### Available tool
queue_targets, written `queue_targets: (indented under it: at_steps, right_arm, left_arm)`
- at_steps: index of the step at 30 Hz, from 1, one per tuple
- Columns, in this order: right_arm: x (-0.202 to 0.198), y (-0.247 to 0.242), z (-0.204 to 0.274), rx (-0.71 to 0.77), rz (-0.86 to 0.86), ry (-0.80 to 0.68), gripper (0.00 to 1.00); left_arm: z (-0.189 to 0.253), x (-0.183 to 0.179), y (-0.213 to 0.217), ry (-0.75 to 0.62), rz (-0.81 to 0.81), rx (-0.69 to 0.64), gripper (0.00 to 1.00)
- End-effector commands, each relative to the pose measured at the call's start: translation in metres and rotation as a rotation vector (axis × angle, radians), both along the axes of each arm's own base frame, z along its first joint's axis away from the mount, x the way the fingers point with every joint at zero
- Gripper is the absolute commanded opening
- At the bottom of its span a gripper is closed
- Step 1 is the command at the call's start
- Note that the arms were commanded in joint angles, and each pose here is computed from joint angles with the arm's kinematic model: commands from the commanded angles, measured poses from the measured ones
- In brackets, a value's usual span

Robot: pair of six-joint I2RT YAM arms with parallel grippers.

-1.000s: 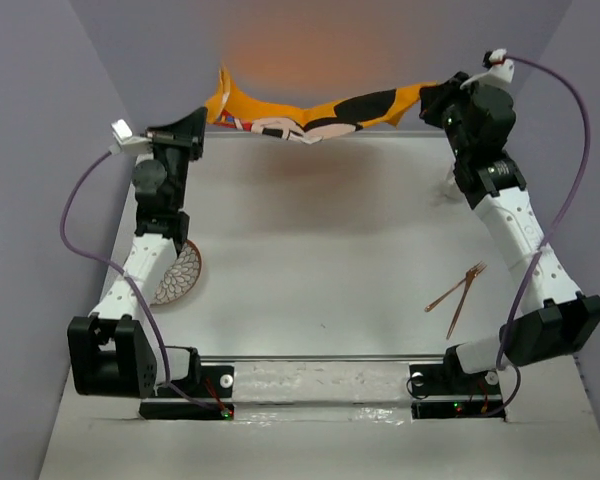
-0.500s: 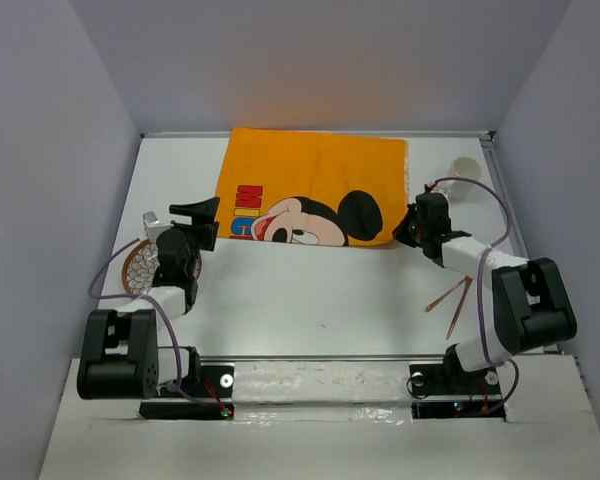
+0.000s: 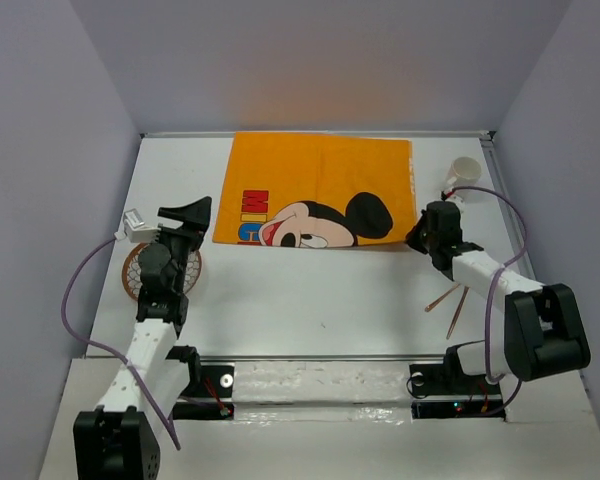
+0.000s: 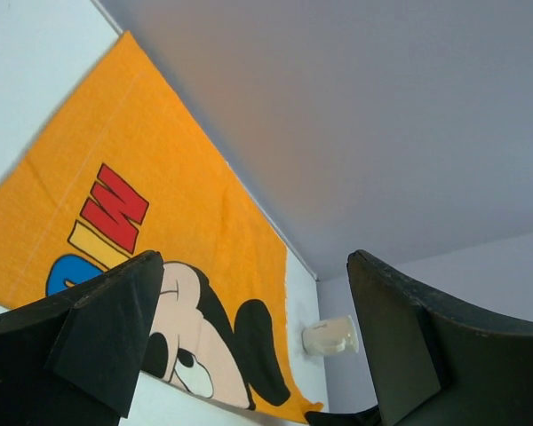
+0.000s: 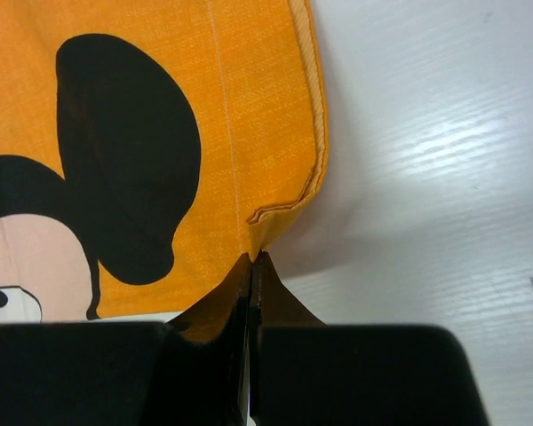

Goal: Set the dinner table for one person

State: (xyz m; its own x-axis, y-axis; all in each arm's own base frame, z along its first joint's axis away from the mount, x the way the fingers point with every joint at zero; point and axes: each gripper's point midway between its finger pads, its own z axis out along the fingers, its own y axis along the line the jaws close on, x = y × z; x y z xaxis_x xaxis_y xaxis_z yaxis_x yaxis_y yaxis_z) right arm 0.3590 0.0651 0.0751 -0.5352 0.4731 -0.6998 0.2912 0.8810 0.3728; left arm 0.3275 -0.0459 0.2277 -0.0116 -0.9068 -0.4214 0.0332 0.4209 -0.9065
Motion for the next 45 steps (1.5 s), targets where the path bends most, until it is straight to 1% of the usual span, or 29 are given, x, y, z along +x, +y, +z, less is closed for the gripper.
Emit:
queue_targets:
  at_steps: [1, 2, 4, 5, 6, 7, 9, 10, 13, 15, 16, 17, 18, 19, 20, 21, 22, 24, 25, 26, 27, 28, 30, 32, 34, 38, 43, 44, 45]
  right_arm:
    - [-0.018, -0.027, -0.005, -0.074, -0.083, 0.049, 0.00]
    - [-0.019, -0.029, -0.005, -0.080, -0.089, 0.054, 0.00]
    - [-0.021, -0.026, -0.001, -0.072, -0.070, 0.048, 0.28]
    - [-0.022, -0.024, 0.001, -0.074, -0.053, 0.059, 0.52]
    - [-0.019, -0.023, 0.006, -0.071, -0.048, 0.047, 0.52]
    - [-0.021, -0.022, 0.012, -0.074, -0.035, 0.046, 0.68]
    - [-0.018, -0.020, 0.033, -0.095, 0.012, -0.011, 0.80]
    - [-0.018, -0.016, 0.052, -0.082, 0.038, -0.058, 0.81]
    - [-0.010, 0.028, 0.098, -0.073, 0.221, -0.189, 0.78]
    - [-0.010, 0.100, 0.120, -0.057, 0.452, -0.239, 0.75]
    - [-0.009, 0.123, 0.122, -0.066, 0.515, -0.245, 0.74]
    - [-0.009, 0.147, 0.121, -0.073, 0.578, -0.243, 0.72]
    - [-0.014, 0.186, 0.095, -0.099, 0.684, -0.184, 0.71]
    - [-0.006, 0.212, 0.113, -0.089, 0.728, -0.227, 0.70]
    - [-0.004, 0.232, 0.110, -0.099, 0.769, -0.231, 0.69]
    - [-0.011, 0.263, 0.084, -0.120, 0.863, -0.192, 0.68]
    - [-0.004, 0.289, 0.102, -0.105, 0.907, -0.245, 0.68]
    - [-0.004, 0.322, 0.094, -0.127, 0.996, -0.257, 0.70]
    - [-0.003, 0.336, 0.064, -0.180, 1.044, -0.211, 0.71]
    - [-0.012, 0.355, 0.057, -0.195, 1.098, -0.203, 0.71]
    - [-0.004, 0.374, 0.073, -0.213, 1.128, -0.255, 0.71]
    - [-0.005, 0.382, 0.043, -0.245, 1.156, -0.195, 0.69]
    - [-0.004, 0.401, 0.042, -0.262, 1.198, -0.202, 0.66]
    - [-0.004, 0.410, 0.018, -0.280, 1.220, -0.166, 0.63]
    - [0.001, 0.418, 0.018, -0.287, 1.233, -0.164, 0.55]
    - [0.010, 0.424, -0.002, -0.375, 1.254, -0.146, 0.56]
    - [-0.001, 0.435, -0.033, -0.420, 1.305, -0.096, 0.56]
    - [-0.002, 0.435, -0.037, -0.420, 1.306, -0.088, 0.55]
    - [-0.003, 0.435, -0.044, -0.414, 1.306, -0.073, 0.49]
  left_arm:
    - [0.046, -0.017, 0.006, -0.071, 0.030, 0.135, 0.95]
    - [0.047, -0.017, 0.006, -0.062, 0.030, 0.149, 0.95]
    - [0.070, -0.025, 0.006, -0.108, 0.031, 0.190, 0.95]
    - [0.081, -0.030, 0.006, -0.119, 0.033, 0.221, 0.96]
    - [0.076, -0.031, 0.006, -0.101, 0.031, 0.223, 0.96]
    - [0.086, -0.034, 0.005, -0.108, 0.025, 0.257, 0.96]
    - [0.112, -0.041, 0.001, -0.160, 0.013, 0.303, 0.97]
    - [0.113, -0.043, -0.001, -0.149, 0.002, 0.370, 0.98]
    - [0.141, -0.051, 0.000, -0.190, 0.013, 0.483, 0.99]
    - [0.153, -0.059, -0.001, -0.208, 0.012, 0.593, 0.99]
    - [0.157, -0.062, -0.002, -0.218, 0.007, 0.627, 0.99]
    - [0.155, -0.065, -0.002, -0.209, -0.001, 0.660, 0.99]
    - [0.158, -0.071, -0.004, -0.234, -0.007, 0.711, 0.99]
    - [0.159, -0.074, -0.006, -0.249, -0.009, 0.725, 0.99]
    - [0.161, -0.078, -0.007, -0.265, -0.008, 0.731, 0.99]
    - [0.159, -0.084, -0.008, -0.288, -0.007, 0.744, 0.99]
    - [0.163, -0.086, -0.003, -0.301, 0.030, 0.741, 0.99]
    - [0.166, -0.092, 0.003, -0.319, 0.067, 0.740, 0.99]
    - [0.164, -0.093, 0.004, -0.322, 0.075, 0.745, 0.99]
    - [0.164, -0.093, 0.005, -0.322, 0.080, 0.745, 0.99]
    - [0.162, -0.093, 0.005, -0.321, 0.082, 0.745, 0.99]
    - [0.160, -0.093, 0.004, -0.321, 0.075, 0.747, 0.99]
    - [0.160, -0.095, 0.003, -0.325, 0.073, 0.744, 0.99]
    - [0.160, -0.096, 0.002, -0.325, 0.073, 0.746, 0.99]
    - [0.161, -0.097, 0.002, -0.330, 0.072, 0.744, 0.99]
    - [0.161, -0.097, 0.000, -0.332, 0.064, 0.735, 0.99]
    - [0.161, -0.098, 0.000, -0.336, 0.064, 0.736, 0.99]
    - [0.161, -0.098, 0.000, -0.336, 0.065, 0.737, 0.99]
    - [0.162, -0.098, 0.000, -0.336, 0.066, 0.735, 0.99]
